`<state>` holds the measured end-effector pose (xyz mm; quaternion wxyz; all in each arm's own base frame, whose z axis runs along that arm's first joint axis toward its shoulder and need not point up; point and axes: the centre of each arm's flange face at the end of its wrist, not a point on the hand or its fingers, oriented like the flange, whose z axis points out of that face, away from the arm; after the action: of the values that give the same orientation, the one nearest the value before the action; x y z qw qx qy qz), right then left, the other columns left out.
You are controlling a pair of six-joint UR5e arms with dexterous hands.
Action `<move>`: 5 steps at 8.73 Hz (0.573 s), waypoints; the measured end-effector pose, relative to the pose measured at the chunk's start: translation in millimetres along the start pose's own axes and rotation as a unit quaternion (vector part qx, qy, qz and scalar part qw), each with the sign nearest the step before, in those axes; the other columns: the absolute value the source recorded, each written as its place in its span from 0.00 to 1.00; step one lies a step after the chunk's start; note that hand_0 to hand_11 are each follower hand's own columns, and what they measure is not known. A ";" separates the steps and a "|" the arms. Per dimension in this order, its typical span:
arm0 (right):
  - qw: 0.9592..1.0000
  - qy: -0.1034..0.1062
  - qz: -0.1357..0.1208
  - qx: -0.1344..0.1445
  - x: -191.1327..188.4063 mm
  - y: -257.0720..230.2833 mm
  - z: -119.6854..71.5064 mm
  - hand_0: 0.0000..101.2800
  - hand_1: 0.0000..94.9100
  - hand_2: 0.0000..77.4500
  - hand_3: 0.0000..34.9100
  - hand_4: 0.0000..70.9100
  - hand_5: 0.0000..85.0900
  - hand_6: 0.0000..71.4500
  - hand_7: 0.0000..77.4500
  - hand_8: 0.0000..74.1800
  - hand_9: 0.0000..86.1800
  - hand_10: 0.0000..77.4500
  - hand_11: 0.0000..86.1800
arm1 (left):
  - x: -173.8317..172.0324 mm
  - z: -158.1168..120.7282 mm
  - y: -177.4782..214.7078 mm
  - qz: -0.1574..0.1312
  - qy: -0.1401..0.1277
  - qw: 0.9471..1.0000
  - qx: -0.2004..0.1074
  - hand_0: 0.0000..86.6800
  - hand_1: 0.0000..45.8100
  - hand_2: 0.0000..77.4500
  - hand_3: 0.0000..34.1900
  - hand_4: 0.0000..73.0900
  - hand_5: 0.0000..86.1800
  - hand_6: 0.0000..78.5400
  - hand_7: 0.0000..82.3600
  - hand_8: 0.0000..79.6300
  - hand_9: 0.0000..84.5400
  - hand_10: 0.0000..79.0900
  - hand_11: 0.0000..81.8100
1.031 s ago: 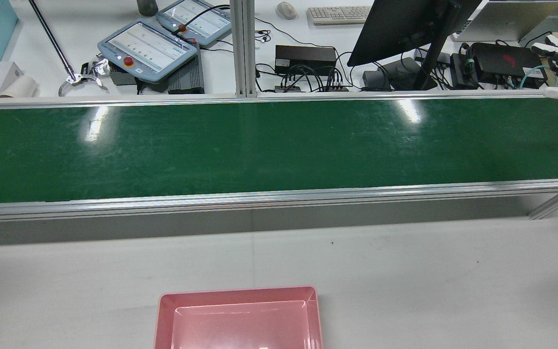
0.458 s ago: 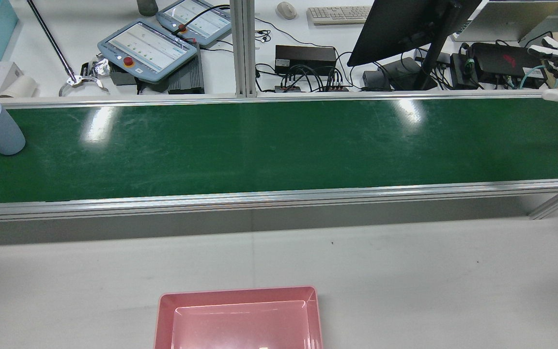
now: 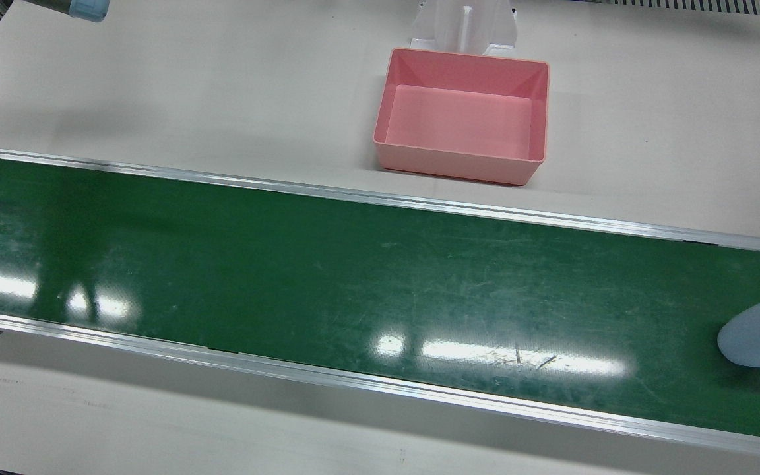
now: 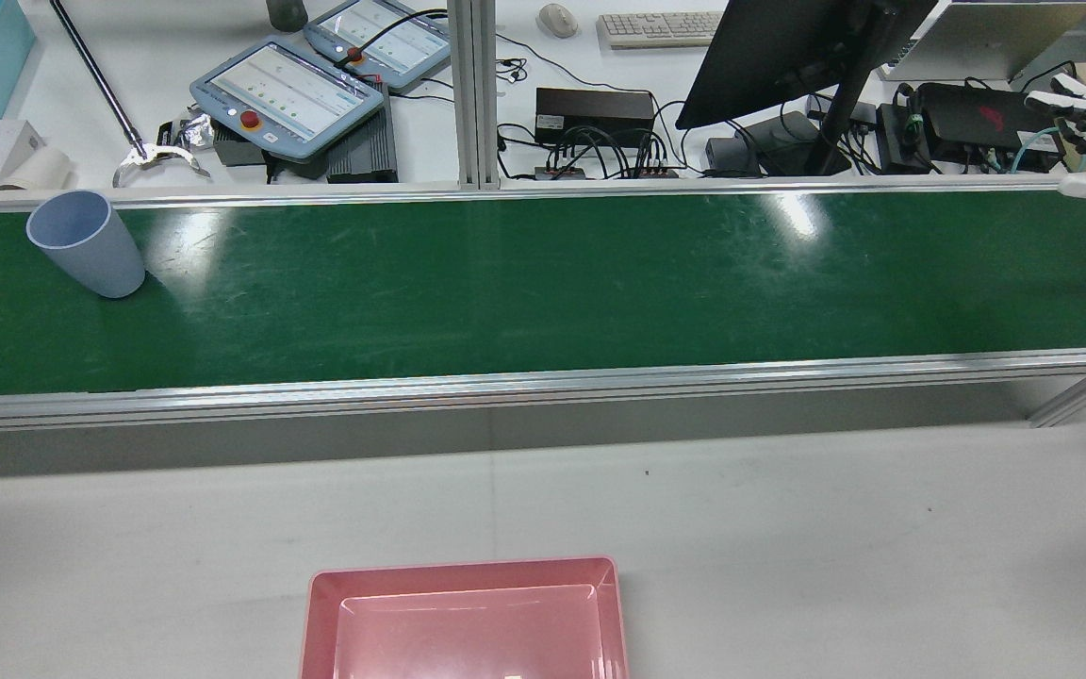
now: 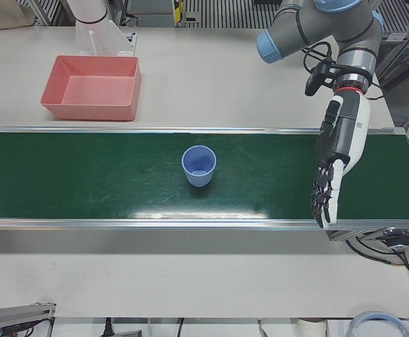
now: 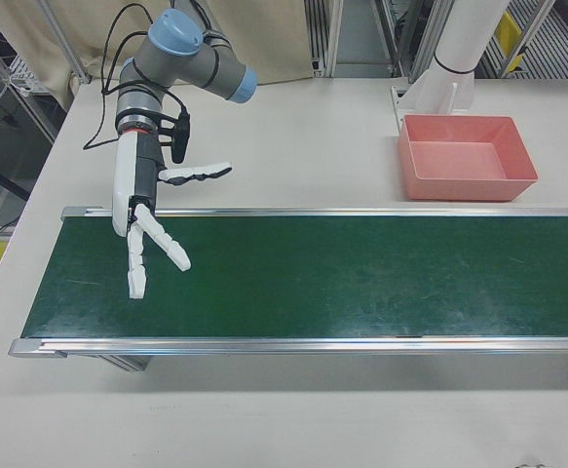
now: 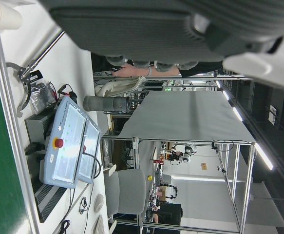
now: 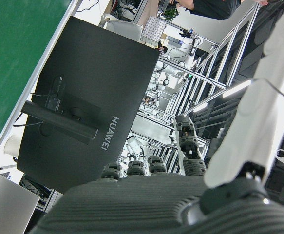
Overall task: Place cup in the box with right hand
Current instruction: 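Wait with the open right hand as the light blue cup rides toward it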
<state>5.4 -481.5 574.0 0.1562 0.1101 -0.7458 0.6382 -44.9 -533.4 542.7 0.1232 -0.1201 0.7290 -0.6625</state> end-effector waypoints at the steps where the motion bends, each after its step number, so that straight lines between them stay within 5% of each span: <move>1: 1.000 0.000 0.000 0.000 0.3 -0.2 -0.1 0.45 0.10 0.15 0.00 0.10 0.05 0.05 0.11 0.02 0.06 0.03 0.06 | -0.3 0.1 0.0 0.000 0.000 1.000 0.000 0.00 0.01 0.01 0.00 0.01 0.01 0.01 0.01 0.00 0.00 0.00 0.00; 3: 1.000 0.003 -0.001 0.000 1.9 -1.0 -1.0 0.47 0.11 0.04 0.00 0.12 0.05 0.05 0.11 0.02 0.07 0.03 0.06 | 0.1 -0.1 0.0 0.000 0.000 1.000 0.000 0.00 0.01 0.01 0.00 0.01 0.01 0.00 0.01 0.00 0.00 0.00 0.00; 5: 1.000 0.008 -0.006 -0.004 13.0 -10.9 0.4 0.45 0.09 0.11 0.00 0.08 0.05 0.02 0.04 0.03 0.07 0.03 0.06 | 0.1 -0.1 -0.1 0.000 0.000 1.000 0.000 0.00 0.01 0.01 0.00 0.01 0.01 0.01 0.01 0.00 0.00 0.00 0.00</move>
<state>-2.7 -483.2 588.8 0.1665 0.1087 -0.7463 0.6352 -45.0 -533.3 542.8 0.1232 -0.1201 0.7290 -0.6625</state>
